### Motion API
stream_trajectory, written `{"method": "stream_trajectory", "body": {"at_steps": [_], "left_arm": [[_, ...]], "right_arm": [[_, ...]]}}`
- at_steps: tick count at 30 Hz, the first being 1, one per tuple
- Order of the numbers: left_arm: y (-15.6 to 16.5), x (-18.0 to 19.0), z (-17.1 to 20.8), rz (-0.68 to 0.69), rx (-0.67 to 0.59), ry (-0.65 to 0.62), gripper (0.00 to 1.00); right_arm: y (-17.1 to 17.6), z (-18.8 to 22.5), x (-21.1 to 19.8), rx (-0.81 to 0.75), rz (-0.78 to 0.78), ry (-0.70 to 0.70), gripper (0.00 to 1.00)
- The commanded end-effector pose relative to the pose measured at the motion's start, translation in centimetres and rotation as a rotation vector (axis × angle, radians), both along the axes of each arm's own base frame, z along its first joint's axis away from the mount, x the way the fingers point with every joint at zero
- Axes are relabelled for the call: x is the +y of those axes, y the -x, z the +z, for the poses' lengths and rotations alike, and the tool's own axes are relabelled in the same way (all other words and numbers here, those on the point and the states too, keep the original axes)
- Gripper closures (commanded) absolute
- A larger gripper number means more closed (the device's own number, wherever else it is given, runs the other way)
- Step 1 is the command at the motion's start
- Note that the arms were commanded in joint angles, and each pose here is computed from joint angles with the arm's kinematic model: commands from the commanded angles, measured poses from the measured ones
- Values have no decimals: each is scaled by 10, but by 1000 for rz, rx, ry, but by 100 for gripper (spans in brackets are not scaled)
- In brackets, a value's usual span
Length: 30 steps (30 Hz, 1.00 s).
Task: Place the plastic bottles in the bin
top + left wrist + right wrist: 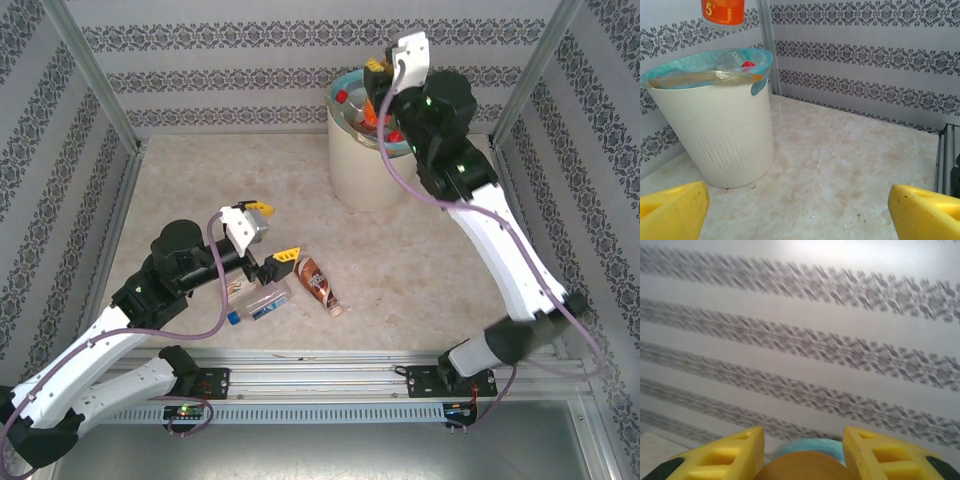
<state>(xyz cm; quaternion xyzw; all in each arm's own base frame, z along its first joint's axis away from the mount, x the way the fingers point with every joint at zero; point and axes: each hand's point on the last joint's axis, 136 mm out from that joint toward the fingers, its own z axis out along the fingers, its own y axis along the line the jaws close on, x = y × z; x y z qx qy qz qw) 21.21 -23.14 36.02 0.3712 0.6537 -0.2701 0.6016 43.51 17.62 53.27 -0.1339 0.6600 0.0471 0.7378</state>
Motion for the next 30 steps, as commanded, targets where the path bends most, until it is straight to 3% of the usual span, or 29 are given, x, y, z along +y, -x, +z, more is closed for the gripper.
{"method": "stream_trajectory", "body": {"at_steps": [1, 7, 13, 14, 16, 20, 25, 30], "left_arm": [[1, -1, 6, -6, -34, -4, 8], [2, 4, 1, 8, -35, -39, 8], [2, 7, -1, 21, -49, -63, 7], [2, 7, -1, 19, -49, -64, 7], [2, 6, -2, 16, -50, -67, 7], [3, 6, -2, 10, -49, -73, 7], [3, 8, -5, 15, -47, -80, 7], [3, 7, -7, 14, -45, -77, 7]], "right_arm": [[-42, -13, -25, 35, -142, 70, 100], [-109, -56, -41, 131, -285, 215, 100], [-150, -94, -38, 227, -300, 276, 90], [-157, -100, -38, 238, -302, 282, 83], [-167, -110, -41, 258, -318, 289, 48], [-175, -118, -46, 275, -359, 296, 31], [-174, -119, -51, 284, -357, 263, 33], [-176, -132, -62, 338, -345, 209, 49]]}}
